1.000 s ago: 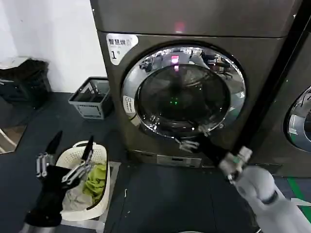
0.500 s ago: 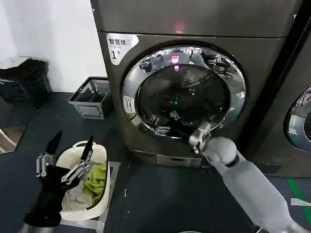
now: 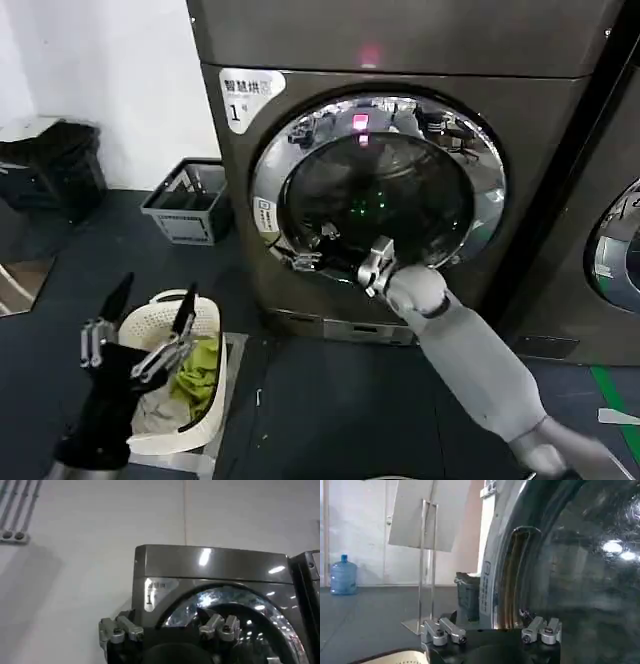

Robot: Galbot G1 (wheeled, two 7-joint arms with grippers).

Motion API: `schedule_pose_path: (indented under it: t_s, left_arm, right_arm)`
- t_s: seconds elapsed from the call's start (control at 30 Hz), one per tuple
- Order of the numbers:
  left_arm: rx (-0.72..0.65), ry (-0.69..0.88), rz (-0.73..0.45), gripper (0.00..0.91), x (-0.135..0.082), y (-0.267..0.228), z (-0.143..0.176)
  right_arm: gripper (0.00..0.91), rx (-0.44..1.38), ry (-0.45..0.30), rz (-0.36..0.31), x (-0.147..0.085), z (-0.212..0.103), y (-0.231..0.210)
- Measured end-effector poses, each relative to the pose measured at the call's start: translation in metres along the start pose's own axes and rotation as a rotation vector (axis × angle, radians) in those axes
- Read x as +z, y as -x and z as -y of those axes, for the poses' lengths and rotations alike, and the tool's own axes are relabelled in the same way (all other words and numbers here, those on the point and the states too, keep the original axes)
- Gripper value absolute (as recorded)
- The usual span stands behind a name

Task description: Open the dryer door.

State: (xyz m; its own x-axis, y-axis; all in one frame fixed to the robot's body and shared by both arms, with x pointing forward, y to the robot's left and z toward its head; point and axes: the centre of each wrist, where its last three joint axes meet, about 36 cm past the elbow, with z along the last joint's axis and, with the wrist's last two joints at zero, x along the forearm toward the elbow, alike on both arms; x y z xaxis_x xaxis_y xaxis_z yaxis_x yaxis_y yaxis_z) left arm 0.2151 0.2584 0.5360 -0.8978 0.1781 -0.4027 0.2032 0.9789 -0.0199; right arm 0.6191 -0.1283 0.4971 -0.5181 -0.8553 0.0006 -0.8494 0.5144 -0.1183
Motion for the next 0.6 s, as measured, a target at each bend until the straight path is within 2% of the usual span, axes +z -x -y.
schedule_pose_path:
  t_s: [0.23,0.6]
  left_arm:
    - [0.004,-0.008,-0.006,0.907,0.001,0.000,0.002]
    - [0.027,-0.014,-0.014,0.907,0.000,0.003,0.000]
  right_arm:
    - [0.907,-0.017,0.008,-0.005,0.002,0.001,0.015]
    - [0.907,-0.117,0.038,0.019,-0.011,0.007,0.022]
